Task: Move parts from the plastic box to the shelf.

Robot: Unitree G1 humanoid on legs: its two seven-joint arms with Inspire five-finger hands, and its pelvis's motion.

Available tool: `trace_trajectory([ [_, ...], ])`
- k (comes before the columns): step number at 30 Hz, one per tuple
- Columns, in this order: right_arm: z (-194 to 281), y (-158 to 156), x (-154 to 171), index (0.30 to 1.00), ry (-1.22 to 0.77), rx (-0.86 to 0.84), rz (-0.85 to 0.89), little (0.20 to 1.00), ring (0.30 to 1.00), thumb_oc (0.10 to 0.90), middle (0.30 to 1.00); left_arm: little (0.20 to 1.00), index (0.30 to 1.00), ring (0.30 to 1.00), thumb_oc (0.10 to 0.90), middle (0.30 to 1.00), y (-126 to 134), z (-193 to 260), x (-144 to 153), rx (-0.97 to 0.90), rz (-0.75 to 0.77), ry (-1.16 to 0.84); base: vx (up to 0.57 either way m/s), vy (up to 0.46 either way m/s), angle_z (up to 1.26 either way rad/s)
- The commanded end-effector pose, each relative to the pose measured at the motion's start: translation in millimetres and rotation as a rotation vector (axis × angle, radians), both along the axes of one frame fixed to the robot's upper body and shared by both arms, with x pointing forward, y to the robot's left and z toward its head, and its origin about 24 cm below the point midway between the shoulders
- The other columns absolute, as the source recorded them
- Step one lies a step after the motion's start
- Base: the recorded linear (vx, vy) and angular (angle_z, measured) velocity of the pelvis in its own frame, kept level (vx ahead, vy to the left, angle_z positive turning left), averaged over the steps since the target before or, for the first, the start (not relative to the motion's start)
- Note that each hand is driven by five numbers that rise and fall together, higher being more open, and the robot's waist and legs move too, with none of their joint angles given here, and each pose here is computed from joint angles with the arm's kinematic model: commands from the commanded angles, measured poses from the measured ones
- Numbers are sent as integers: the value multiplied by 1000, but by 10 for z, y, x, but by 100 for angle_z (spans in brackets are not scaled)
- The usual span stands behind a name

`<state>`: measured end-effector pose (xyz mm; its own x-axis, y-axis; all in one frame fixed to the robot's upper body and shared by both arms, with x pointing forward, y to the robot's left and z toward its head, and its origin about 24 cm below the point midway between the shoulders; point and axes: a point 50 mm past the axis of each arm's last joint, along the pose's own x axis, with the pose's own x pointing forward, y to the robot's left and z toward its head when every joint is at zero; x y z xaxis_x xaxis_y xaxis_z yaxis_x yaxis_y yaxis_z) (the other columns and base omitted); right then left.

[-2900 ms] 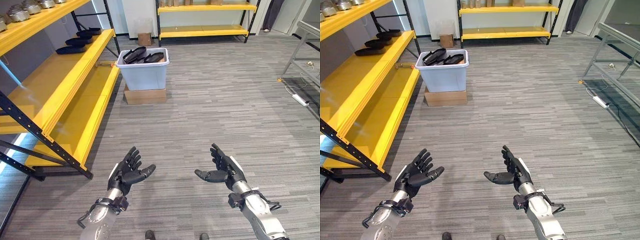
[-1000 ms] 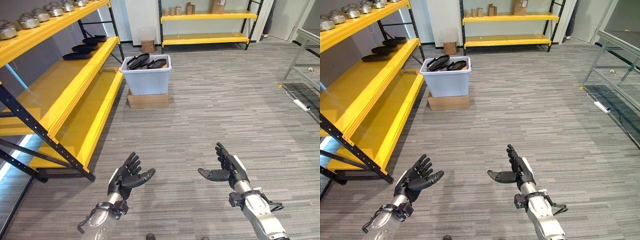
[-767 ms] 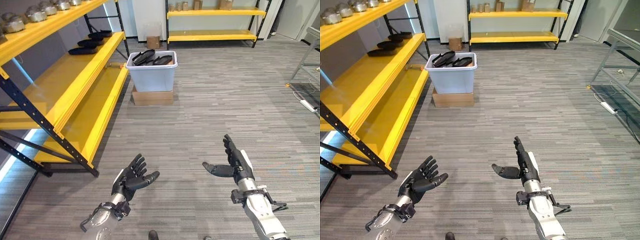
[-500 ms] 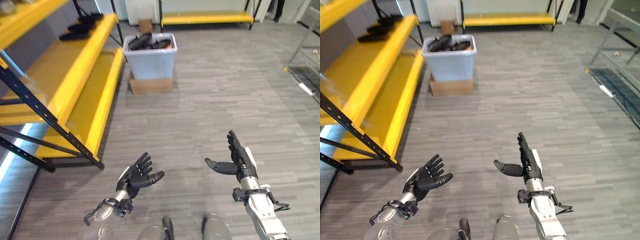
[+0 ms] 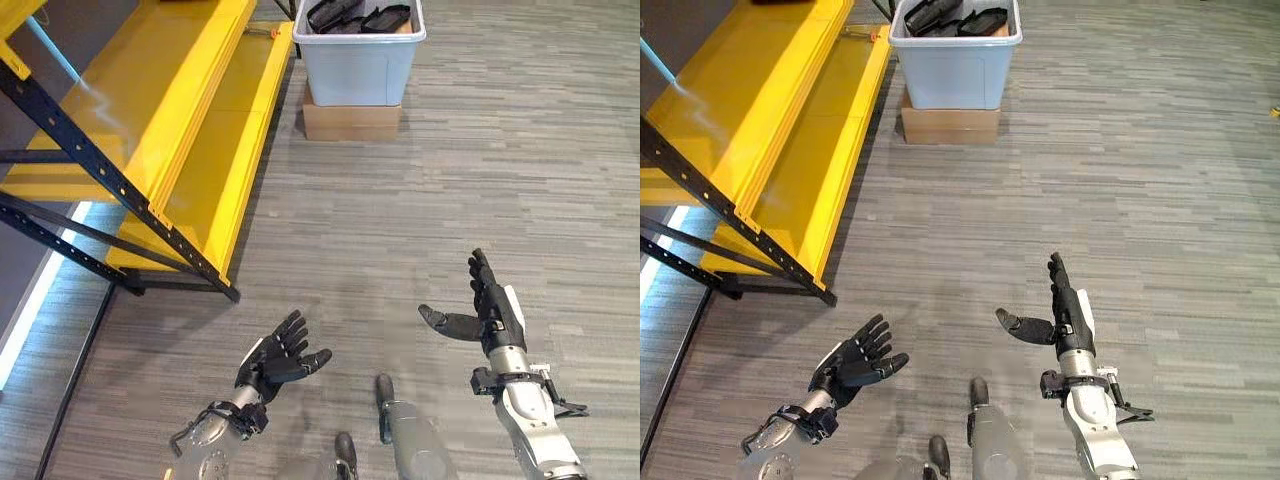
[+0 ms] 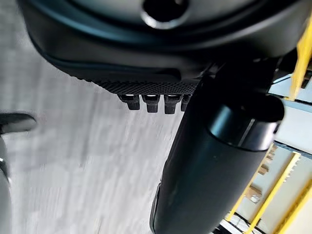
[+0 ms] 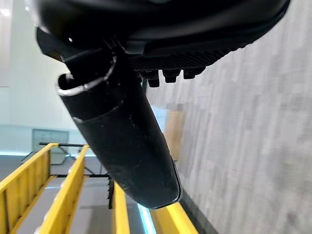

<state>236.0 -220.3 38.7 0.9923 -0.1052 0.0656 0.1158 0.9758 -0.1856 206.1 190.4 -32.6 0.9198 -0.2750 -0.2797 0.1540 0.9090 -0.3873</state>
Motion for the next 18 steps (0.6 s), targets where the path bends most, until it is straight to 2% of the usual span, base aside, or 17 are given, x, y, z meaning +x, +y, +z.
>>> trace_trajectory([
  [1,391,18,147,1000,-190,-59,75,1000,1000,900,1000,1000,1000,1000,900,1000,-108,486,177,-85,-34,-267,217,-129,25],
  [10,265,7,145,1000,-98,-55,74,1000,1000,900,1000,1000,1000,1000,900,1000,-91,510,181,-65,-21,-294,141,-153,8],
  [18,64,-17,136,1000,-3,-38,11,1000,1000,900,1000,1000,1000,1000,900,1000,-88,650,330,-4,-15,-391,101,-156,16],
])
